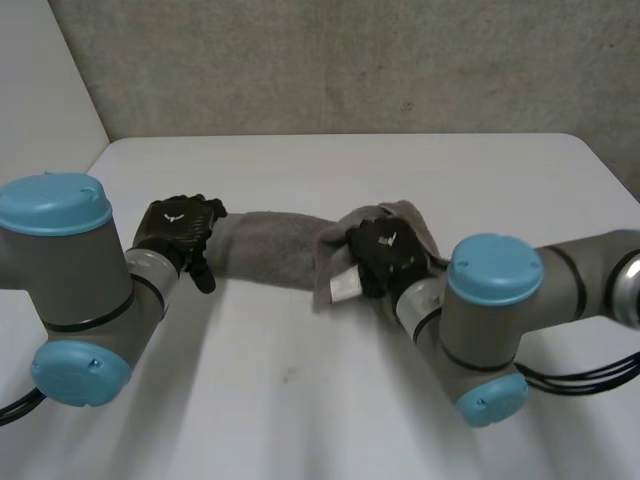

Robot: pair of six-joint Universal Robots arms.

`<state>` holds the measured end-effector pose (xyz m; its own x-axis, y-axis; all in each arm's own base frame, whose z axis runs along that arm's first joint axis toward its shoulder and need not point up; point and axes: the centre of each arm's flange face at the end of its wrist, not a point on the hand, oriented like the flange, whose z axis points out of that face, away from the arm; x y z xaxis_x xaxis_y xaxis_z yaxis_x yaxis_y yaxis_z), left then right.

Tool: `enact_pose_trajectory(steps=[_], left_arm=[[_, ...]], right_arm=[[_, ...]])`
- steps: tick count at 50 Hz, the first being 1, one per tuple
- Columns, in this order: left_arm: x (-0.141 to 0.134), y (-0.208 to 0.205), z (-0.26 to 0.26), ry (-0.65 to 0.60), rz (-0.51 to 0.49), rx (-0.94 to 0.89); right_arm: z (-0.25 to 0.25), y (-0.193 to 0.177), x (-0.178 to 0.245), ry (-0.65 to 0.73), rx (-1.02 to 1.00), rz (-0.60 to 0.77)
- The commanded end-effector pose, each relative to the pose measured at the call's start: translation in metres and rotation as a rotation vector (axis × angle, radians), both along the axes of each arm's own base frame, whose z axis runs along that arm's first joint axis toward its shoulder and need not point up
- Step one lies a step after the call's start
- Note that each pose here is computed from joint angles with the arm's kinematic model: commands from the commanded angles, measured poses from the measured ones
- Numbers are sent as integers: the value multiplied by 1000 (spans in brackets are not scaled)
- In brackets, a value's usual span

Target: Fold the towel.

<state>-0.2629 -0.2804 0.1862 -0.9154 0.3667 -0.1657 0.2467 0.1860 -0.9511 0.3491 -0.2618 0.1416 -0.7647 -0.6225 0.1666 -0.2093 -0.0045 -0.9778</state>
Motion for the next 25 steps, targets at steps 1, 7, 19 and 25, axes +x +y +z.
enact_pose_trajectory(steps=[1, 7, 19, 25], left_arm=[[-1, -1, 2, 9, -1, -17], [-3, 1, 2, 20, -8, -26], [-15, 9, 4, 158, -24, 4], [-26, 18, -3, 191, -112, 56]], right_arm=[[98, -8, -11, -155, -221, -35], [174, -6, -32, -236, -366, -44], [253, 21, -53, -330, -400, -29], [275, 26, -69, -366, -453, -57]])
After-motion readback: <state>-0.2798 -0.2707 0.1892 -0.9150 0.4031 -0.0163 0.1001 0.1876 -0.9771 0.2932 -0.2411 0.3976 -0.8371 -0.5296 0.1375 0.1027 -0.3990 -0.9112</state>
